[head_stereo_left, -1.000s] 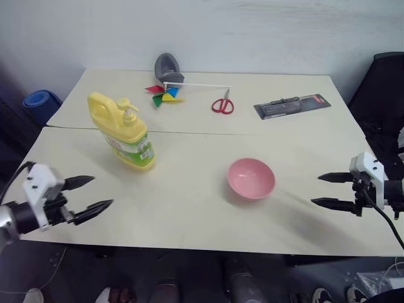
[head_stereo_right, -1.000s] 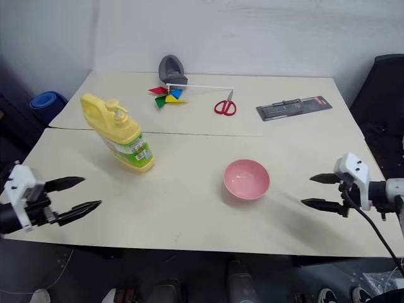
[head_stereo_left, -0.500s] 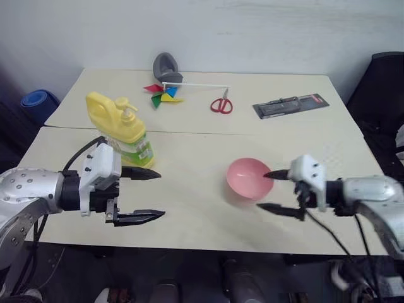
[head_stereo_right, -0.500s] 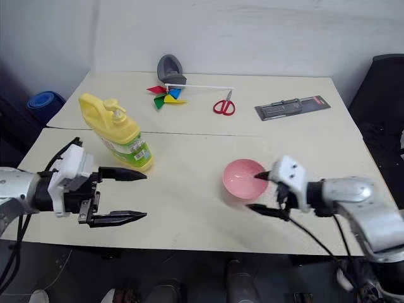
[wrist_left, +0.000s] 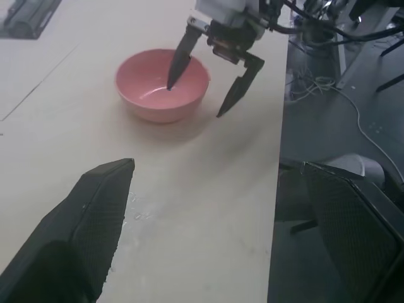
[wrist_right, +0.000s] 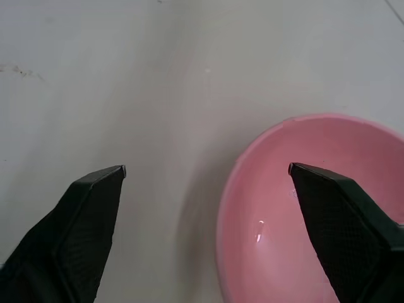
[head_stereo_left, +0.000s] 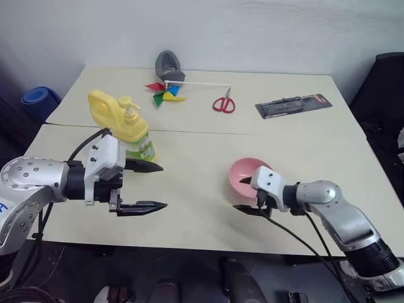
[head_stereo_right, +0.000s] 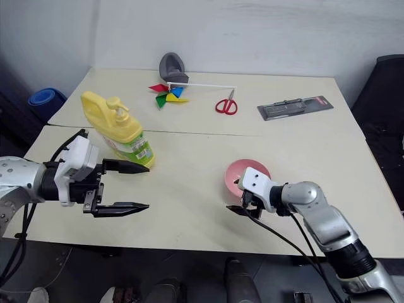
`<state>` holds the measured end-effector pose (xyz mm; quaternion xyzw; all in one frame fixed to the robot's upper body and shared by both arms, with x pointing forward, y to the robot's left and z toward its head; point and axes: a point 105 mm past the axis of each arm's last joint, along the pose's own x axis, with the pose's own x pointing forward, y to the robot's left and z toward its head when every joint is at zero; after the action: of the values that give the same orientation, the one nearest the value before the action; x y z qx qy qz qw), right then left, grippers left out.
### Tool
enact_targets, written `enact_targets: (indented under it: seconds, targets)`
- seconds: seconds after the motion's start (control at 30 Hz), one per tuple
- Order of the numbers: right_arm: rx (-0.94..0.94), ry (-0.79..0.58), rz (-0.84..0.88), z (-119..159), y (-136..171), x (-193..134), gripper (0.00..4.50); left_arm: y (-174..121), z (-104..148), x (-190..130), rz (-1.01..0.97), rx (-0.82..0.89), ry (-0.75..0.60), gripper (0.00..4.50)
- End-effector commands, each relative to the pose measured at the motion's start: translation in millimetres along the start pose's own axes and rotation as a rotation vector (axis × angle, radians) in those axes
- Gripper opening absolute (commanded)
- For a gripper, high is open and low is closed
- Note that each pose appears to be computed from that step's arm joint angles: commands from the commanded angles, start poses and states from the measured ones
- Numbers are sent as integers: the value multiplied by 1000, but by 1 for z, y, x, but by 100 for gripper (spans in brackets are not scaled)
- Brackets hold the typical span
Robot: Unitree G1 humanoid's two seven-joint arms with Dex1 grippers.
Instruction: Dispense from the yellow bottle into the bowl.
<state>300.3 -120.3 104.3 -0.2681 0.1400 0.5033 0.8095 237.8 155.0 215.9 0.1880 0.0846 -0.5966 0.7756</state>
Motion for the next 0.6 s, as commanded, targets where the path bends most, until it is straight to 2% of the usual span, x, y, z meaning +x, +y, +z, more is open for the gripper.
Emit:
enact_targets:
  seconds: [0.03, 0.2, 0.23, 0.33, 0.53, 0.6]
  targets:
    - [-54, 3, -50, 2, -8, 1, 325, 5, 8, 0, 44, 61, -23, 450]
    - [-47, 26, -66, -8, -17, 1, 325, 10, 9, 1, 69, 71, -23, 450]
    - [-50, 26, -61, -8, -17, 1, 308, 9, 10, 0, 68, 71, -23, 450]
    - [-64, 25, -42, -8, -15, 1, 229, 10, 9, 0, 71, 75, -19, 450]
    - [-69, 28, -48, -9, -14, 0, 21, 12, 6, 2, 61, 76, -11, 450]
    - [-61, 27, -57, -10, -14, 0, 21, 13, 7, 4, 54, 78, -16, 450]
